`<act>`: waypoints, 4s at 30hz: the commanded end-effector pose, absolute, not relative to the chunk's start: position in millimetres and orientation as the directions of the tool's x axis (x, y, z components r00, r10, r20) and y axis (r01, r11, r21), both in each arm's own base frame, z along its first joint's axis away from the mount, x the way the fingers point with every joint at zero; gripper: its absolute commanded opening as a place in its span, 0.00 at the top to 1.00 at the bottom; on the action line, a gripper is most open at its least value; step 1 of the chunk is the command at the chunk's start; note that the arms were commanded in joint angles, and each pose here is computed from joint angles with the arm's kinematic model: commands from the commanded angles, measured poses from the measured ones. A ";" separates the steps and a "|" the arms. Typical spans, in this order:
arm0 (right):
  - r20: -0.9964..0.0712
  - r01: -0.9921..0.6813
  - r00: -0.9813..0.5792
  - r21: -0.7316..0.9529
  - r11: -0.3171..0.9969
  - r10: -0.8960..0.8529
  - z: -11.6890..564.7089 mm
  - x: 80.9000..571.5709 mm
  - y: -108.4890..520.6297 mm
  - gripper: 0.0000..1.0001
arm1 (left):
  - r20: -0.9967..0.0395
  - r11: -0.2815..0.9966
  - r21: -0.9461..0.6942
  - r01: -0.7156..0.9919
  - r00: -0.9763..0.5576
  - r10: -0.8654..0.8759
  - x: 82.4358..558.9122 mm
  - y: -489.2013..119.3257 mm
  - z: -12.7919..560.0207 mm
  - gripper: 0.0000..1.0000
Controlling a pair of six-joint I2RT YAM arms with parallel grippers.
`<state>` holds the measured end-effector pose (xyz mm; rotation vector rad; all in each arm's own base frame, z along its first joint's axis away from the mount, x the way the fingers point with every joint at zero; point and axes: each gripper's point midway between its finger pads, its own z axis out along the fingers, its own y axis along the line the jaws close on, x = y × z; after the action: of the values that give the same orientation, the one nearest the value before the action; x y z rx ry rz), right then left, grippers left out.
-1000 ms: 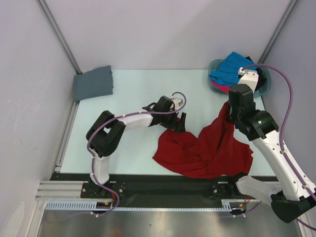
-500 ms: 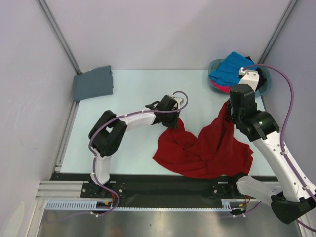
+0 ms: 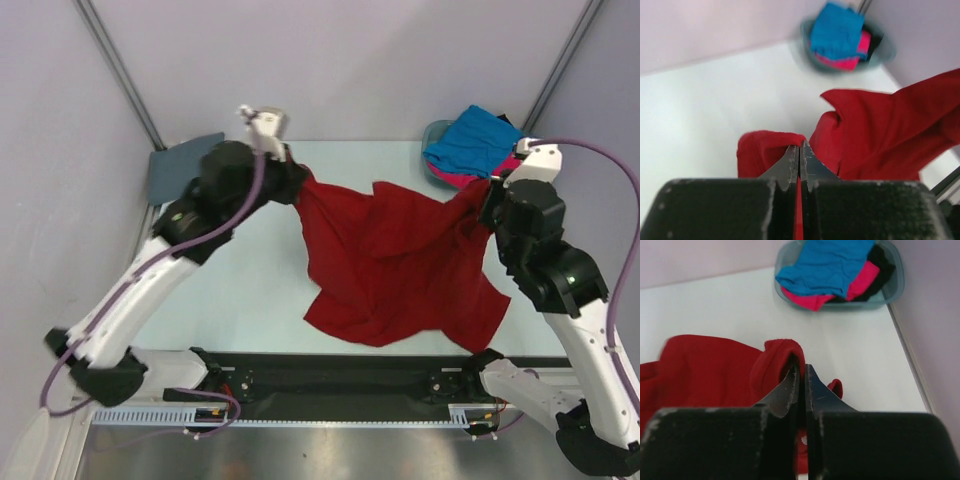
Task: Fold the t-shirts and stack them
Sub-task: Flatten the tshirt out
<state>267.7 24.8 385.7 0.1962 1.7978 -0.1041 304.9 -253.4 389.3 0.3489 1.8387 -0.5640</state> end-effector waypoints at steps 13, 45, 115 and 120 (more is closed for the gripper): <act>-0.961 -0.080 0.072 0.263 0.961 0.269 483.2 167.4 16.5 1.00 | -0.945 0.840 -0.324 0.435 -0.188 -0.267 152.7 -99.3 477.4 1.00; -0.923 0.152 -0.375 0.031 0.988 0.087 266.4 318.9 60.8 1.00 | -0.836 0.993 -0.069 0.094 -0.549 -0.006 354.7 -149.8 254.3 1.00; -0.510 -0.164 -0.860 0.234 0.958 -0.023 54.3 494.2 181.8 0.24 | -0.597 0.857 -0.468 0.214 -0.792 -0.128 504.8 -203.2 84.6 0.00; -0.481 -0.179 -0.874 0.185 0.966 -0.070 42.8 481.9 182.5 0.27 | -0.595 0.859 -0.466 0.214 -0.794 -0.125 504.2 -202.7 82.9 0.00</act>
<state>484.9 180.4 41.4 -0.1151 2.6225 0.3454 494.8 -195.9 64.7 0.0332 2.4400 -0.6606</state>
